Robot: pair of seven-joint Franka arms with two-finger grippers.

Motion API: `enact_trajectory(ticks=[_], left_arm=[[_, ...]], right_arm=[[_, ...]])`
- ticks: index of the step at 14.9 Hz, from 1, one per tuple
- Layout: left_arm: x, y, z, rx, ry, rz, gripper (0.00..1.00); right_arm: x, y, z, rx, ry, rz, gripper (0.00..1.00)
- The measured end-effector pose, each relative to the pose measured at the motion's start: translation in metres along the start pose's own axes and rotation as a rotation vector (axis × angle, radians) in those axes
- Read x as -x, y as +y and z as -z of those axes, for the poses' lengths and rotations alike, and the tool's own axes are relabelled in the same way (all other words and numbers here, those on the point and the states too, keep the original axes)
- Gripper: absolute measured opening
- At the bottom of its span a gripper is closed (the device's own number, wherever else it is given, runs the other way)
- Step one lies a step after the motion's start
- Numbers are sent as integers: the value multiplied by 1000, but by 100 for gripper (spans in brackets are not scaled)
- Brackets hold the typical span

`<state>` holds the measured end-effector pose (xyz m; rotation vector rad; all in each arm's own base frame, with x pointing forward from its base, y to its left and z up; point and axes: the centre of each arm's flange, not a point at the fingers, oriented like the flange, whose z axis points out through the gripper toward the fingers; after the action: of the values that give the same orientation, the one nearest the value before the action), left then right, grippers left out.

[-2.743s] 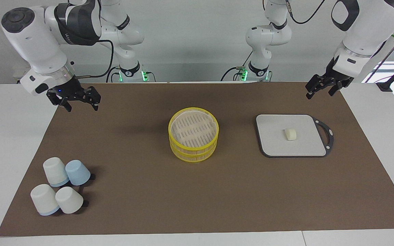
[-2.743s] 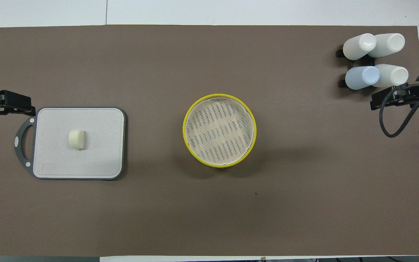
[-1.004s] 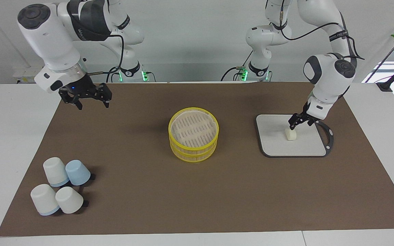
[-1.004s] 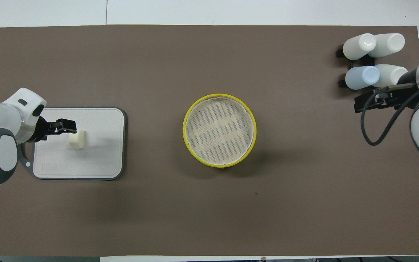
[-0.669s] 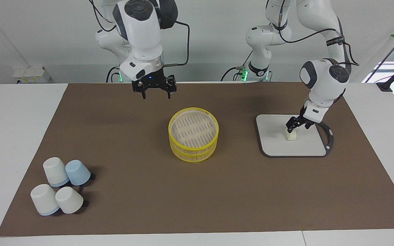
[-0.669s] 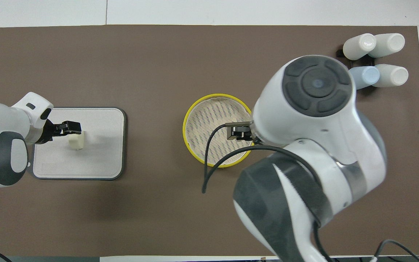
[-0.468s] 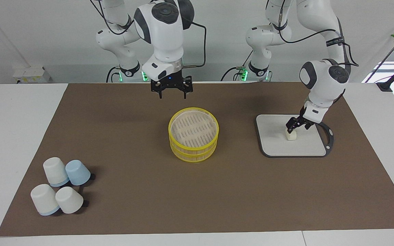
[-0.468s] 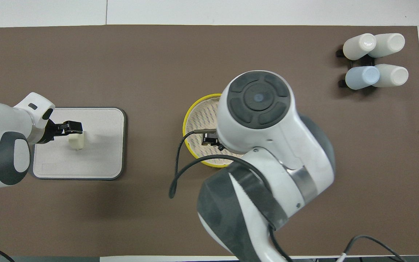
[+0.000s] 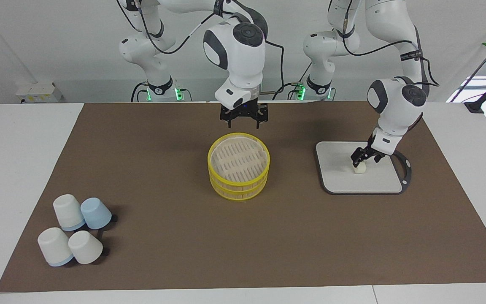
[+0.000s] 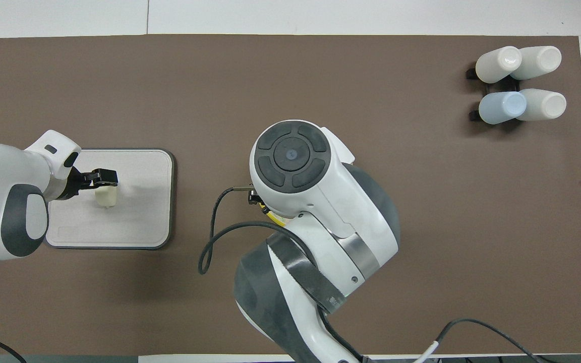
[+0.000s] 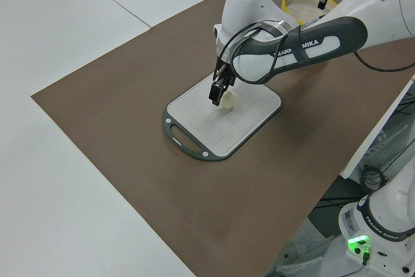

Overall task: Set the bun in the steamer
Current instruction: 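Reach the right gripper over the steamer and grasp its lid, then lift the lid off the steamer with the right gripper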

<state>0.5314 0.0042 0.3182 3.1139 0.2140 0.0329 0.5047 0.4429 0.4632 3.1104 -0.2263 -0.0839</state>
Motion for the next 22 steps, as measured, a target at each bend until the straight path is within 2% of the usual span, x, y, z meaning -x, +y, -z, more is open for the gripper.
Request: enact_trajectory(ticks=[4, 10, 11, 15, 22], left_arm=[[0, 1, -15, -1, -8, -2, 95], [0, 6, -12, 0, -8, -12, 30], [1, 6, -12, 0, -13, -12, 25], [-2, 5, -5, -3, -40, -10, 23], [-25, 9, 38, -3, -53, -10, 25]], right_arm=[[-12, -20, -25, 13, -4, -28, 98], [-26, -34, -41, -40, 45, -39, 95], [-28, -36, -44, -47, 51, -39, 93], [-32, -39, -52, -58, 63, -41, 92], [-38, -32, -55, -43, 57, -14, 90]])
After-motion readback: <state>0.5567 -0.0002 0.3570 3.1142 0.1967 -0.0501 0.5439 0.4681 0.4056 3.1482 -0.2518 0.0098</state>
